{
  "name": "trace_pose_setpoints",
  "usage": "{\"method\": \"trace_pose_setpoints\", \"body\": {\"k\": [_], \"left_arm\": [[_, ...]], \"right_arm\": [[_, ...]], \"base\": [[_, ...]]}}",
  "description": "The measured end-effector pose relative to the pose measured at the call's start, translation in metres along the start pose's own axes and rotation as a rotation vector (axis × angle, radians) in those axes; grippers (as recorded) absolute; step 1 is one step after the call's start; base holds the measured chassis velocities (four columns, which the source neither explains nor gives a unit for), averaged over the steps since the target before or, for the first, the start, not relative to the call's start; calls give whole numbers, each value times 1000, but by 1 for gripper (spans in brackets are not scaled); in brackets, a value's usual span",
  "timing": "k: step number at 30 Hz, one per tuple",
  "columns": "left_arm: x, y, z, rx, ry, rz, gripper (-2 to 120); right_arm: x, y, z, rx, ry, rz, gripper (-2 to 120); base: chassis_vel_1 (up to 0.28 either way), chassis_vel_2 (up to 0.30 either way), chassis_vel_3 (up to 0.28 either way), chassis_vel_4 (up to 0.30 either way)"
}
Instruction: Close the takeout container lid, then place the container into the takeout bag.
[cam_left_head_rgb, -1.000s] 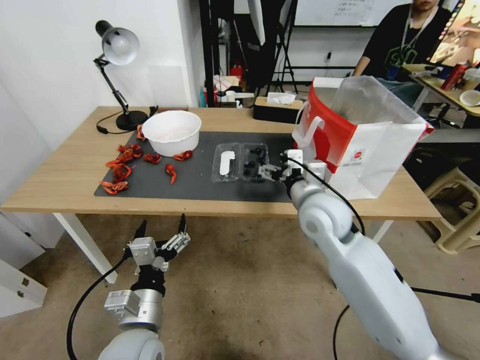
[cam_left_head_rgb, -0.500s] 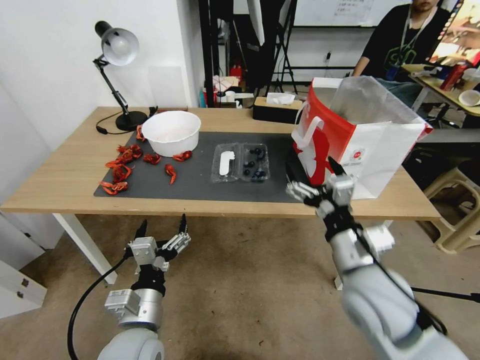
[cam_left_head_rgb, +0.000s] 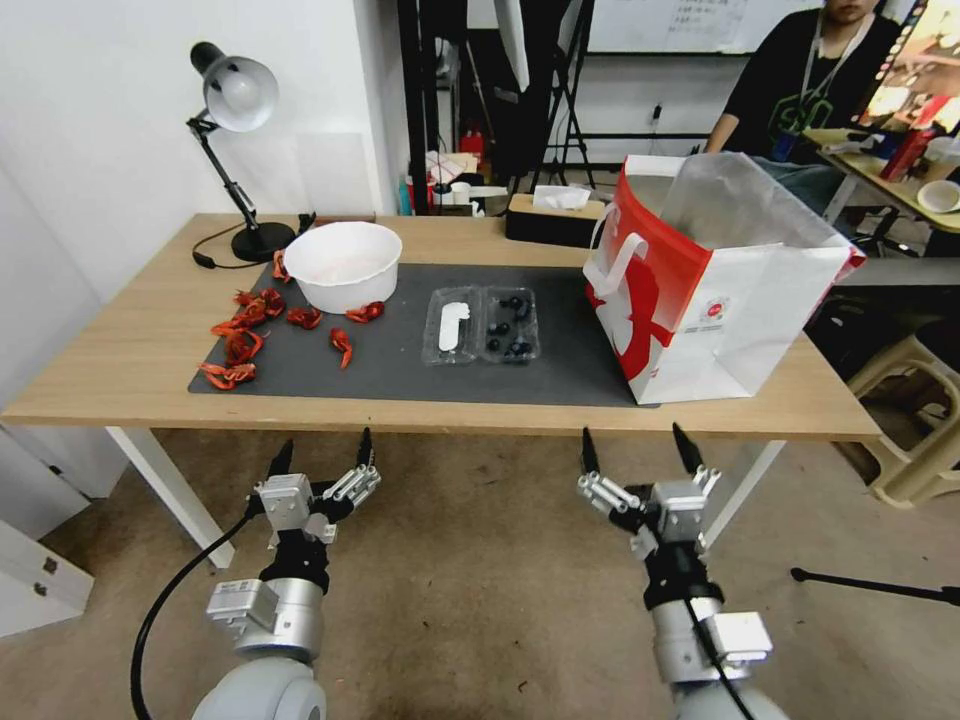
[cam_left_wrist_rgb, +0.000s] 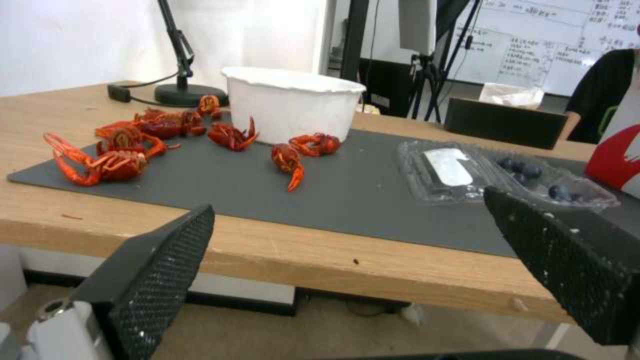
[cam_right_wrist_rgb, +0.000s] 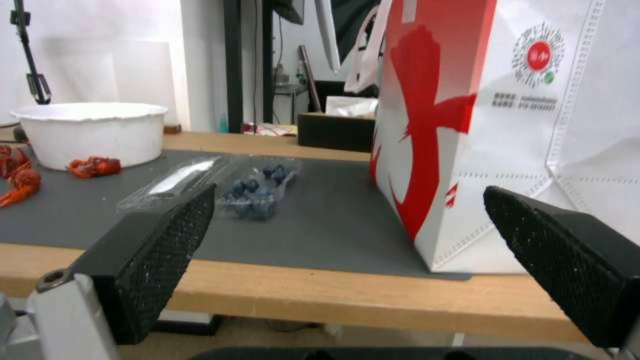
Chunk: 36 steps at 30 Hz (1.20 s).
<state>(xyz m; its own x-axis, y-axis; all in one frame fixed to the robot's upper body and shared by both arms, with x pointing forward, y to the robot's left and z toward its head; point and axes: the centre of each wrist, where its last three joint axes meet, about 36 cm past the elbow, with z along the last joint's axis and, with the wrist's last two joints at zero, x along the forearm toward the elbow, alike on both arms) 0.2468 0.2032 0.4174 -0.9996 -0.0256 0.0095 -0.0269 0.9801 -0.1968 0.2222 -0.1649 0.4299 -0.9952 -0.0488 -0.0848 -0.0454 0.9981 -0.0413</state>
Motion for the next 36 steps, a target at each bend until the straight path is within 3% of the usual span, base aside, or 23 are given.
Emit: {"method": "trace_pose_setpoints", "body": {"k": [9, 13, 16, 17, 19, 20, 21, 23, 24, 27, 28, 30, 33, 36], "left_arm": [[-1, -1, 0, 12, -19, 19, 100], [-9, -2, 2, 77, -58, 65, 100], [-20, -3, -1, 199, -69, 123, 100], [-20, -3, -1, 199, -69, 123, 100], [-30, -5, -5, 308, -45, 162, 100], [-30, -5, -5, 308, -45, 162, 100], [-37, -6, -7, 359, -28, 180, 100], [-50, -9, -16, 491, 30, 209, 100], [-50, -9, -16, 491, 30, 209, 100], [-64, -18, -32, 688, 145, 230, 100], [-64, -18, -32, 688, 145, 230, 100], [-75, -23, -41, 811, 224, 235, 100], [-83, -26, -45, 876, 268, 232, 100], [-105, -35, -56, 1040, 378, 231, 100]], "right_arm": [[-2, 1, 1, -5, 1, 3, 100], [-3, 0, 0, -6, 3, 6, 100], [-6, -1, 0, -6, 1, 0, 100], [-6, -1, 0, -6, 1, 0, 100], [-6, -1, 1, -7, 6, -1, 100], [-6, -1, 1, -7, 6, -1, 100], [-6, -1, 1, -7, 8, -1, 100], [-5, 0, 2, -8, 13, 3, 100], [-5, 0, 2, -8, 13, 3, 100], [-5, 0, 3, -6, 18, 9, 100], [-5, 0, 3, -6, 18, 9, 100], [-5, 0, 5, -4, 23, 13, 100], [-4, 0, 6, -1, 28, 18, 100], [-3, -2, 7, 2, 33, 30, 100]], "base": [[0, 0, 0, 0], [0, 0, 0, 0], [0, 0, 0, 0], [0, 0, 0, 0], [0, 0, 0, 0], [0, 0, 0, 0], [0, 0, 0, 0], [0, 0, 0, 0], [0, 0, 0, 0], [0, 0, 0, 0], [0, 0, 0, 0], [0, 0, 0, 0], [0, 0, 0, 0], [0, 0, 0, 0]]}}
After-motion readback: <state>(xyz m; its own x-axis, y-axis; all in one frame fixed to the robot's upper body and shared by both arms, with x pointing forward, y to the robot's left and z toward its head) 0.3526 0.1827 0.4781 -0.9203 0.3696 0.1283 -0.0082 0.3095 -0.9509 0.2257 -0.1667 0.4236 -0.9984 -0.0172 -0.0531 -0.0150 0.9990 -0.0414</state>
